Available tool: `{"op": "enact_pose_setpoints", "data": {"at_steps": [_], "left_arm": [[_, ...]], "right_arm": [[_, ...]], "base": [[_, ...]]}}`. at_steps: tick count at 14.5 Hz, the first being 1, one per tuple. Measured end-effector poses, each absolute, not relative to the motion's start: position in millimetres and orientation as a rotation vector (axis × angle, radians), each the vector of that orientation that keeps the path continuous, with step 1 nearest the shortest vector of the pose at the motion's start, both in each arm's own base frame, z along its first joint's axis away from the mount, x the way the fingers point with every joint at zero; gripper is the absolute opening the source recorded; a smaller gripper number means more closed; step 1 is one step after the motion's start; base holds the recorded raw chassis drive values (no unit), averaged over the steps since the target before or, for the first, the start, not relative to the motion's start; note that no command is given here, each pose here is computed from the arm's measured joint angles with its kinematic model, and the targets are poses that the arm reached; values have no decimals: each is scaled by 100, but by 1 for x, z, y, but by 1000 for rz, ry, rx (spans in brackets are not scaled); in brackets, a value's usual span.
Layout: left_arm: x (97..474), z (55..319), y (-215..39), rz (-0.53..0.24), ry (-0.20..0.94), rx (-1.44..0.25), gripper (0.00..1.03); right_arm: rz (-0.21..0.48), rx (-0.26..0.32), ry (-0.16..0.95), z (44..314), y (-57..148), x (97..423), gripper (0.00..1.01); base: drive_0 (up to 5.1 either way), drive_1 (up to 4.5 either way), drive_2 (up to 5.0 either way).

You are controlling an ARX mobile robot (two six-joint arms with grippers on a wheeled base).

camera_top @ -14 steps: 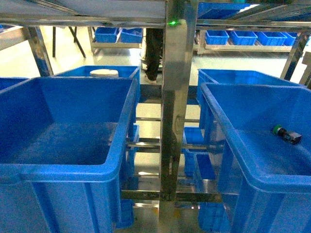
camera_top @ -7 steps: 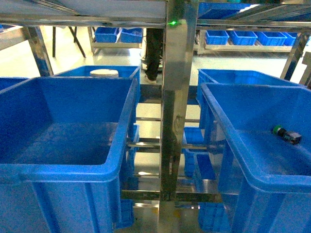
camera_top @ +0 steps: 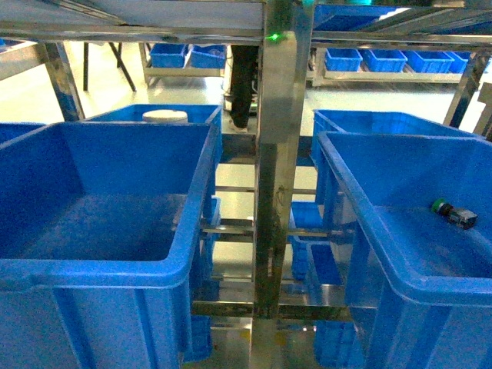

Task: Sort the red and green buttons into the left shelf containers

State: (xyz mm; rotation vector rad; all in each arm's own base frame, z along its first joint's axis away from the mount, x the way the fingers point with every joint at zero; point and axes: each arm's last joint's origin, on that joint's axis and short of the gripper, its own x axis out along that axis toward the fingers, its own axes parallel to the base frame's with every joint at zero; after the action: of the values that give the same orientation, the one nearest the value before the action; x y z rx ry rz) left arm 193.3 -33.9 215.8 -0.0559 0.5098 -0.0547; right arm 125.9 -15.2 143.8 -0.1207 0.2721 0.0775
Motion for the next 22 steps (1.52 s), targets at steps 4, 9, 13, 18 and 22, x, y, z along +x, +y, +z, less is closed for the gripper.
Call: {"op": "enact_pose_setpoints", "data": {"at_steps": [4,9,13,18,22], "left_arm": [[234,209,-25,-126,582,-74,31],[272,187,-19,-133,684,-23,31],[315,171,-14,-126,734,-2,31],[364,153,-6,-115,784,28,31],[380,159,6,-114,763,21,73]], "right_arm": [[78,-121,272,144,-15,126,98],[78,-121,272,144,-15,126,98],[78,-121,272,144,-15,126,98],[77,-121,272,144,-15,126,98],[77,-121,272,144,-15,126,98]], "base": [[0,0,0],[0,0,0],[0,0,0],[0,0,0],[0,0,0]]}}
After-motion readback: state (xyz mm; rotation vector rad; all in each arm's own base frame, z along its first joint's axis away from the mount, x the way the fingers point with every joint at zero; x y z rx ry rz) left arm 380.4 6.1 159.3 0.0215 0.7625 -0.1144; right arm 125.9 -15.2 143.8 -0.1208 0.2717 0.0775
